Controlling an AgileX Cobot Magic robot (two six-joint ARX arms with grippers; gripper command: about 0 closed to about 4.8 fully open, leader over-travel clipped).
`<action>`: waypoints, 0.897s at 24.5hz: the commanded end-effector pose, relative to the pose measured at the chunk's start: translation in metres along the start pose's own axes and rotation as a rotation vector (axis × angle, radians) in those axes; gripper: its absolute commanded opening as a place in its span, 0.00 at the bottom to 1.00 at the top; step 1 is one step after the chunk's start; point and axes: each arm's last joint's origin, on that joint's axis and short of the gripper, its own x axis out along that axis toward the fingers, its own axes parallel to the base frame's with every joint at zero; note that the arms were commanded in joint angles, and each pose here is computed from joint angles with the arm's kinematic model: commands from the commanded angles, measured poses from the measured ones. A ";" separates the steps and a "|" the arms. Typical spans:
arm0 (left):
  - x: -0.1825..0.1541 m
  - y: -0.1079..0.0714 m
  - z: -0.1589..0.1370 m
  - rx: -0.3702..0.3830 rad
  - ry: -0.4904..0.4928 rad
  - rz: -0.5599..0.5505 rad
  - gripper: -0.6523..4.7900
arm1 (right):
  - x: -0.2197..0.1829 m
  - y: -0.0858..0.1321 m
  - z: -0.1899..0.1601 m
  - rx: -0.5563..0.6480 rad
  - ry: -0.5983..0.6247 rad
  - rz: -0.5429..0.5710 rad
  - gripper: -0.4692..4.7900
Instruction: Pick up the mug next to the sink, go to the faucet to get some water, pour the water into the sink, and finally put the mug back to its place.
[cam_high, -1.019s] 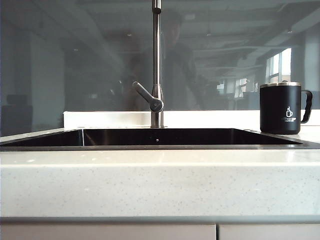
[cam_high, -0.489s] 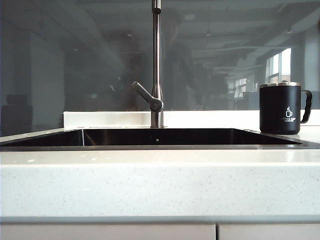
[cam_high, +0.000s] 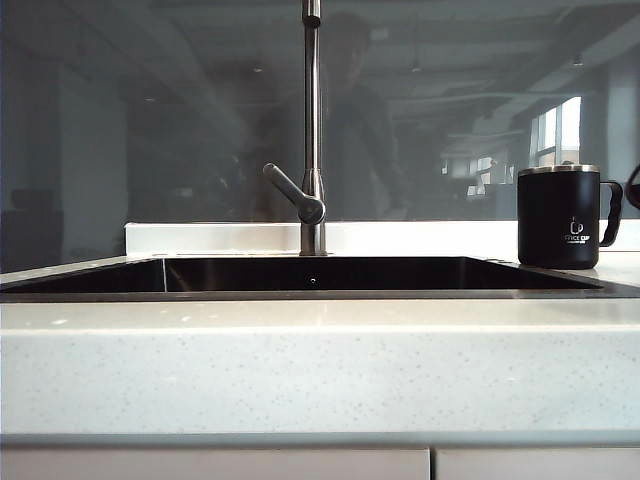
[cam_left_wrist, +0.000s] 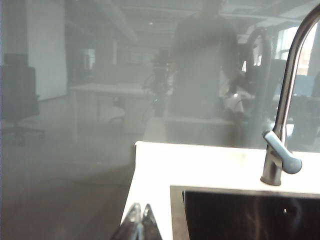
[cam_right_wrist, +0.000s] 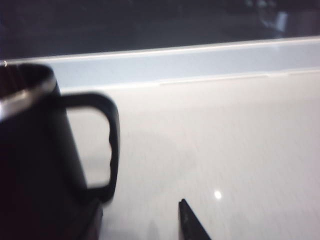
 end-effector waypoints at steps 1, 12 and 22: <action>0.010 0.001 0.001 0.002 -0.044 -0.005 0.11 | 0.015 -0.001 0.009 -0.012 -0.058 0.091 0.49; 0.060 0.000 0.009 -0.013 0.028 -0.081 0.11 | 0.052 -0.007 0.013 -0.010 -0.048 0.091 0.49; 0.062 0.000 0.011 -0.012 0.020 -0.090 0.11 | 0.074 -0.009 0.011 0.000 -0.043 0.108 0.49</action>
